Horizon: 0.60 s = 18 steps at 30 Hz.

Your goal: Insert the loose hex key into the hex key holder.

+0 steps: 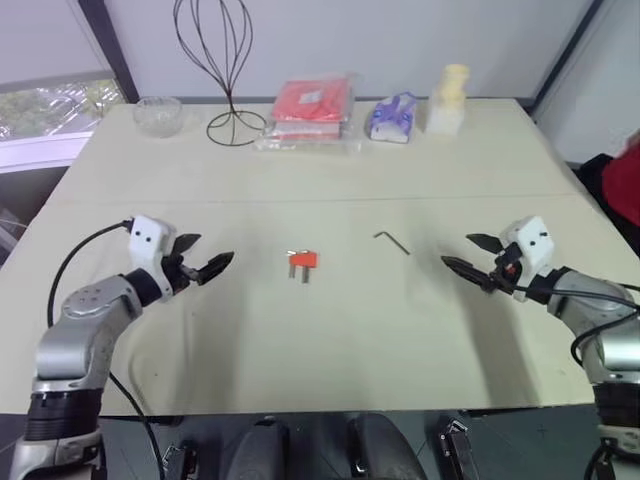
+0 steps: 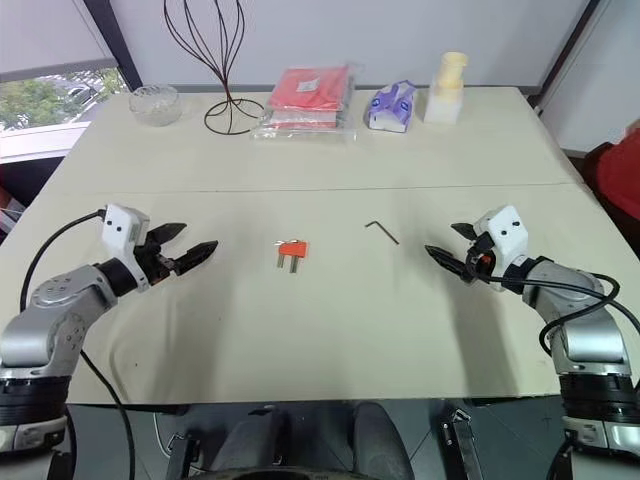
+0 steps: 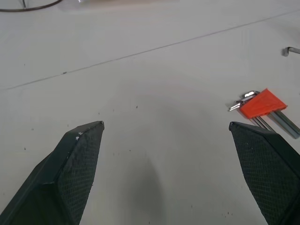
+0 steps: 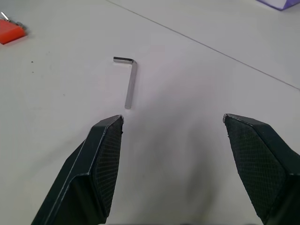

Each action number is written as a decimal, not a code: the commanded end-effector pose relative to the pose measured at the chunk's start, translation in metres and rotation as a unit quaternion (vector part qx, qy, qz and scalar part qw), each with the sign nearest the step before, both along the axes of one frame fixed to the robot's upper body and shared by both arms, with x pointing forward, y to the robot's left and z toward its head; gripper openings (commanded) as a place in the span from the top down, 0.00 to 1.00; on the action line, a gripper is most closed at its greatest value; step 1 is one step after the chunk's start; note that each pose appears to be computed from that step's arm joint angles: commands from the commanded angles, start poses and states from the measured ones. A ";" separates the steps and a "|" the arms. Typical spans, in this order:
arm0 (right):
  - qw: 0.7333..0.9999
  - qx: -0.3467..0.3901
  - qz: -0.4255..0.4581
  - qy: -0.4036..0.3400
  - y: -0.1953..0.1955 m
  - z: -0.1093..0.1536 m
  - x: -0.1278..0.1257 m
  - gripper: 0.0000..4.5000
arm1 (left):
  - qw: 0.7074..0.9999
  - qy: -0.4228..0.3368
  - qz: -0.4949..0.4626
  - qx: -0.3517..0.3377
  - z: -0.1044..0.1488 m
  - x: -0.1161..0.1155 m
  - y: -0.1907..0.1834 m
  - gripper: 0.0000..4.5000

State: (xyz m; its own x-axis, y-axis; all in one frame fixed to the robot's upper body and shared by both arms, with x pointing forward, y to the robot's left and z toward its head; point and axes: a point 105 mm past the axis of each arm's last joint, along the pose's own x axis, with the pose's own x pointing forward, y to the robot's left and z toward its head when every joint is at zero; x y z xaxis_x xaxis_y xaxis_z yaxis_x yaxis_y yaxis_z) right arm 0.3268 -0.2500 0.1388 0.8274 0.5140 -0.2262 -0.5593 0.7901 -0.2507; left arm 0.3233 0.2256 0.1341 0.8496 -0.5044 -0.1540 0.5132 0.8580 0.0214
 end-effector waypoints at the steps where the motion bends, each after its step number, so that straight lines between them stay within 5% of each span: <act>1: 0.999 -0.011 0.009 -0.030 0.003 0.012 0.003 0.21 | 0.999 -0.036 -0.005 0.015 0.018 -0.003 0.002 0.01; 18: 0.999 -0.018 0.002 -0.037 0.005 0.008 0.003 0.21 | 0.999 -0.039 -0.013 0.012 0.023 0.001 -0.001 0.01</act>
